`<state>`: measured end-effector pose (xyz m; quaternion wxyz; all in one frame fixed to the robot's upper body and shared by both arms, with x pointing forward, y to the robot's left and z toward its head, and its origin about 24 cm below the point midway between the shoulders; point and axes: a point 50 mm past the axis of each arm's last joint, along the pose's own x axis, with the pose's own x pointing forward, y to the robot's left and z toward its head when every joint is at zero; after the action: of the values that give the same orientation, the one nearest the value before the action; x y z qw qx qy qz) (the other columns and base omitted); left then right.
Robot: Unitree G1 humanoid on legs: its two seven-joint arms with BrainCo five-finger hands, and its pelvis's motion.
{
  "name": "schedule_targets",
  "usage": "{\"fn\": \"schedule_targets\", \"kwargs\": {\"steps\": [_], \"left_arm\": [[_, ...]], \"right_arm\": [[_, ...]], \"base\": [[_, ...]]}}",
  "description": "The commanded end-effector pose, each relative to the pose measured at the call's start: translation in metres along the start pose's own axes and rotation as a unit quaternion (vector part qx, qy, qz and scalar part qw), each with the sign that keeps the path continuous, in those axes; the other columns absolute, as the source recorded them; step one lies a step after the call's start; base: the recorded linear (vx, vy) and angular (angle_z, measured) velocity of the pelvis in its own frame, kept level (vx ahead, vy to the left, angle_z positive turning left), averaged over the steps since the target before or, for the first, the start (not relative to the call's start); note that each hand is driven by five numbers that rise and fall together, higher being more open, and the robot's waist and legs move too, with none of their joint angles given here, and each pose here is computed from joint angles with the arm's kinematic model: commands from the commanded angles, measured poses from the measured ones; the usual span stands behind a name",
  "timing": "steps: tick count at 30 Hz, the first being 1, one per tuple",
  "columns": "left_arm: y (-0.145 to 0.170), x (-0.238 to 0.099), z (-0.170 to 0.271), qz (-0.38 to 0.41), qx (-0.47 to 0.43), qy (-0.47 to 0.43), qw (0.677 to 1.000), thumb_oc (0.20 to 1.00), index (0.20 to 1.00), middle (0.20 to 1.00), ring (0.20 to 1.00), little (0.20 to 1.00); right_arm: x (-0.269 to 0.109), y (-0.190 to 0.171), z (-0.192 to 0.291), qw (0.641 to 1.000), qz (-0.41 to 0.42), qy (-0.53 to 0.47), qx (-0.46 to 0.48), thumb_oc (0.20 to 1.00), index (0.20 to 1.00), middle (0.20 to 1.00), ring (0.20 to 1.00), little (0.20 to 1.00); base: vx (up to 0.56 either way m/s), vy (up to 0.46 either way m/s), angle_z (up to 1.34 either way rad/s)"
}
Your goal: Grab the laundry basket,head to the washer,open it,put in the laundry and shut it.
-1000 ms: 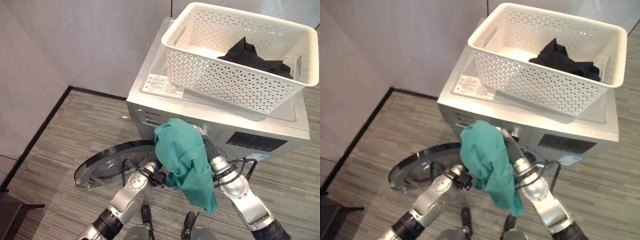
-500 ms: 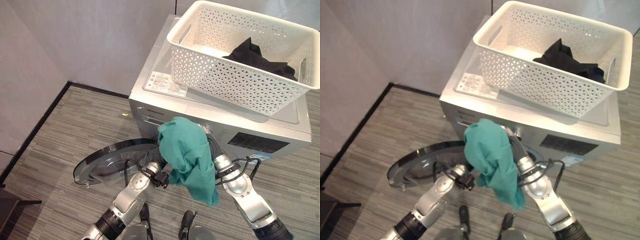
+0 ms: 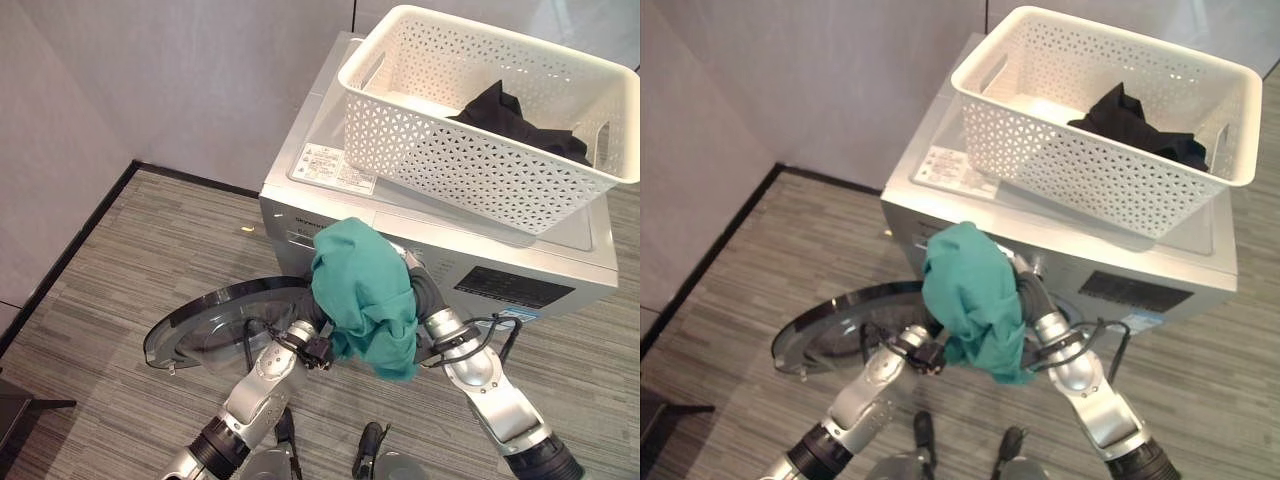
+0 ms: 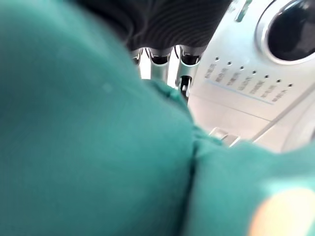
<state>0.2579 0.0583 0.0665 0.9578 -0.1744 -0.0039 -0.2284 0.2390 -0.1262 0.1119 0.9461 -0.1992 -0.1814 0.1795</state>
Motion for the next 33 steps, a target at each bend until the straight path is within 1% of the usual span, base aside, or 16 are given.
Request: {"fn": "schedule_targets", "kwargs": {"steps": [1,16,18,20,22,24,25,26,30,33], "left_arm": [[-0.001,0.021,0.04,0.008,-0.023,-0.115,0.993,0.2,0.2,0.2,0.2,0.2],[0.001,0.02,0.037,0.013,-0.021,-0.11,0.994,0.2,0.2,0.2,0.2,0.2],[0.009,0.014,0.027,0.029,-0.024,-0.09,0.995,0.2,0.2,0.2,0.2,0.2],[0.021,-0.001,0.008,0.048,-0.033,-0.05,0.997,0.2,0.2,0.2,0.2,0.2],[0.029,-0.015,-0.009,0.063,-0.035,-0.014,0.997,0.2,0.2,0.2,0.2,0.2],[0.046,-0.039,-0.034,0.097,-0.025,0.043,0.994,0.2,0.2,0.2,0.2,0.2],[0.046,-0.039,-0.035,0.095,-0.025,0.044,0.994,0.2,0.2,0.2,0.2,0.2],[0.055,-0.057,-0.052,0.115,-0.029,0.082,0.99,0.2,0.2,0.2,0.2,0.2],[0.053,-0.063,-0.06,0.11,-0.033,0.102,0.988,0.2,0.2,0.2,0.2,0.2],[0.053,-0.064,-0.062,0.113,-0.032,0.105,0.987,0.2,0.2,0.2,0.2,0.2]], "right_arm": [[-0.009,0.014,0.007,0.999,0.028,-0.032,0.032,1.0,1.0,1.0,1.0,1.0],[-0.01,0.013,0.01,0.998,0.021,-0.042,0.041,1.0,1.0,1.0,1.0,1.0],[-0.011,0.008,0.015,0.997,-0.001,-0.056,0.051,1.0,1.0,1.0,1.0,1.0],[-0.017,0.003,0.008,0.998,-0.021,-0.034,0.053,1.0,1.0,1.0,1.0,1.0],[-0.019,-0.003,0.008,0.997,-0.038,-0.035,0.054,1.0,1.0,1.0,1.0,1.0],[-0.018,-0.028,0.033,0.99,-0.091,-0.104,0.011,1.0,1.0,1.0,1.0,1.0],[-0.019,-0.028,0.033,0.99,-0.092,-0.103,0.011,1.0,1.0,1.0,1.0,1.0],[-0.02,-0.051,0.06,0.974,-0.14,-0.176,-0.011,1.0,1.0,1.0,1.0,1.0],[-0.028,-0.064,0.075,0.962,-0.172,-0.212,-0.004,1.0,1.0,1.0,1.0,1.0],[-0.033,-0.064,0.074,0.962,-0.182,-0.201,-0.02,1.0,1.0,1.0,1.0,1.0]], "base": [[0.0,0.0,0.0],[0.0,0.002,0.0],[0.0,0.039,-0.01],[0.0,0.018,0.0],[0.0,0.0,0.0],[-0.04,-0.019,0.02],[-0.04,-0.004,0.01],[0.0,0.0,0.0],[0.0,-0.014,-0.06],[0.0,-0.002,-0.01]]}}
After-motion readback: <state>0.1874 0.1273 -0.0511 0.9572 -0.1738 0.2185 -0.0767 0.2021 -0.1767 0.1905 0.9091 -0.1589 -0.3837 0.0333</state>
